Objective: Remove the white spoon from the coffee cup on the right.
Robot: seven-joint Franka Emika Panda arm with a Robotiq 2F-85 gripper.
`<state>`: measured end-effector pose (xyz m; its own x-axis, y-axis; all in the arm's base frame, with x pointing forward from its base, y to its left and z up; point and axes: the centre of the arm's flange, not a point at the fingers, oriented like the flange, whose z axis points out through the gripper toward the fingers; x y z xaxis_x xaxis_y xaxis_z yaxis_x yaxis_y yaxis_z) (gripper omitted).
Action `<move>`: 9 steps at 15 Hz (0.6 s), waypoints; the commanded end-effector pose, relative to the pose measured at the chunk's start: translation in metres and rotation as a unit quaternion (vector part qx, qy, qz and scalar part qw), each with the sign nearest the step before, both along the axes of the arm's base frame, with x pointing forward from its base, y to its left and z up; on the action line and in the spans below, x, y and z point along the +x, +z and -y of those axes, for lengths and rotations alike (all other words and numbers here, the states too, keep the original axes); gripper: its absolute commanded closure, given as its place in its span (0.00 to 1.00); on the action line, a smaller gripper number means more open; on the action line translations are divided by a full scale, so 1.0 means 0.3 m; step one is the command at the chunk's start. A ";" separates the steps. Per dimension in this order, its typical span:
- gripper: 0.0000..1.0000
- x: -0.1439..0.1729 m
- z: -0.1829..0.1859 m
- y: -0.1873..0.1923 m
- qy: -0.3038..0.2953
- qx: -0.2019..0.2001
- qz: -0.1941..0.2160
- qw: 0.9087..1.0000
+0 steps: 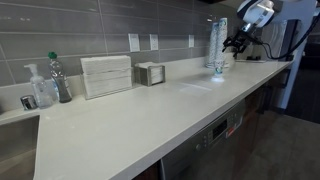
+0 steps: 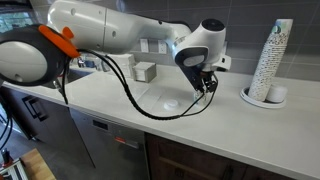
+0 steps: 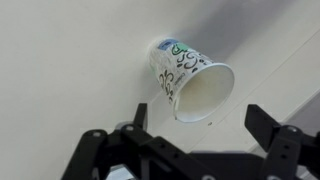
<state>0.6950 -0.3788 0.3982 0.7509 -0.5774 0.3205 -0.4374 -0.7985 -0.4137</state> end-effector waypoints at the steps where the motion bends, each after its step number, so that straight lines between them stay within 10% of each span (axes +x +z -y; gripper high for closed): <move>1: 0.02 0.087 0.055 -0.044 -0.019 0.011 0.000 1.000; 9: 0.60 0.109 0.066 -0.071 -0.035 0.007 -0.006 0.999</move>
